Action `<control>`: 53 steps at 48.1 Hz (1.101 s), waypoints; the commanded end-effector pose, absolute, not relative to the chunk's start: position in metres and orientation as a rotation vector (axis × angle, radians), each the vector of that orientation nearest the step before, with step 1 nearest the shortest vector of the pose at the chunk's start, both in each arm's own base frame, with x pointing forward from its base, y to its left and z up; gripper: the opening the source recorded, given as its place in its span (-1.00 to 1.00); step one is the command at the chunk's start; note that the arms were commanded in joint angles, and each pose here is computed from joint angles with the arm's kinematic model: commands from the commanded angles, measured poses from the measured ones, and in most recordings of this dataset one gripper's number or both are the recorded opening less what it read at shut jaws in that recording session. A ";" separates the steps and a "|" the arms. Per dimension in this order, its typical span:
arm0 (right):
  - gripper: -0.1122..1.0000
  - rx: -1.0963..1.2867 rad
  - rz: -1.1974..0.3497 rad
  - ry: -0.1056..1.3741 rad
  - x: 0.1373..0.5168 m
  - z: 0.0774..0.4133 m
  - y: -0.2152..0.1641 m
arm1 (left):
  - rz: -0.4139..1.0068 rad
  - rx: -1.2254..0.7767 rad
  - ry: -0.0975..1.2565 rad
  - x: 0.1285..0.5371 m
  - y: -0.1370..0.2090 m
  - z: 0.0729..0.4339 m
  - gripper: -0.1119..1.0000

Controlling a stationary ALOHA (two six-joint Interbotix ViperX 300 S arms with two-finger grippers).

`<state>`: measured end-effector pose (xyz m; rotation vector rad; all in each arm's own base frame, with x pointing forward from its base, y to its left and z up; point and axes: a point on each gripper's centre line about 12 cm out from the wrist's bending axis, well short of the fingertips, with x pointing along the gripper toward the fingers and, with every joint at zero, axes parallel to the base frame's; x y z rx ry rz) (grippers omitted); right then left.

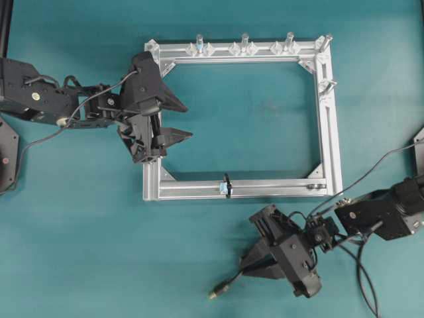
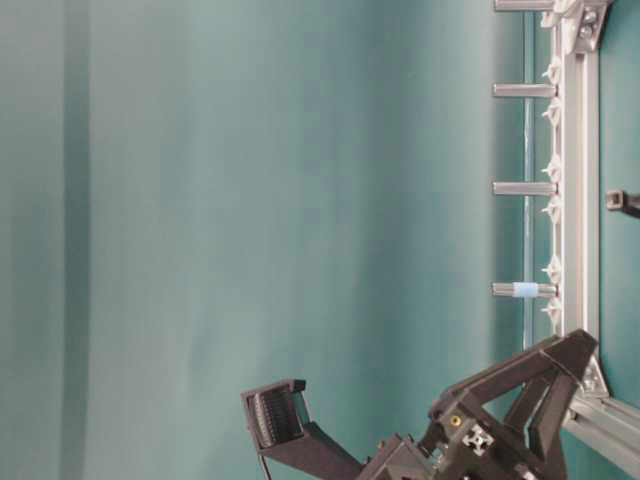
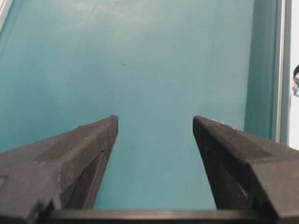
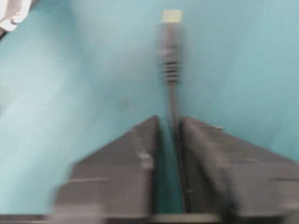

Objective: Insert the wire through the string loop located in the center.

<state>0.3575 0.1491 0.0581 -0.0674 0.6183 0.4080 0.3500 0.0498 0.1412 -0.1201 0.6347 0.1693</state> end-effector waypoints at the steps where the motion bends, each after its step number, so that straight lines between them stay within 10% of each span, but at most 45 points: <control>1: -0.61 -0.078 0.386 0.689 0.354 0.052 0.143 | 0.168 -0.121 0.581 0.356 0.050 0.158 0.57; 53: -0.66 -0.076 0.377 0.693 0.362 0.063 0.145 | 0.175 -0.114 0.415 0.261 0.040 0.203 0.56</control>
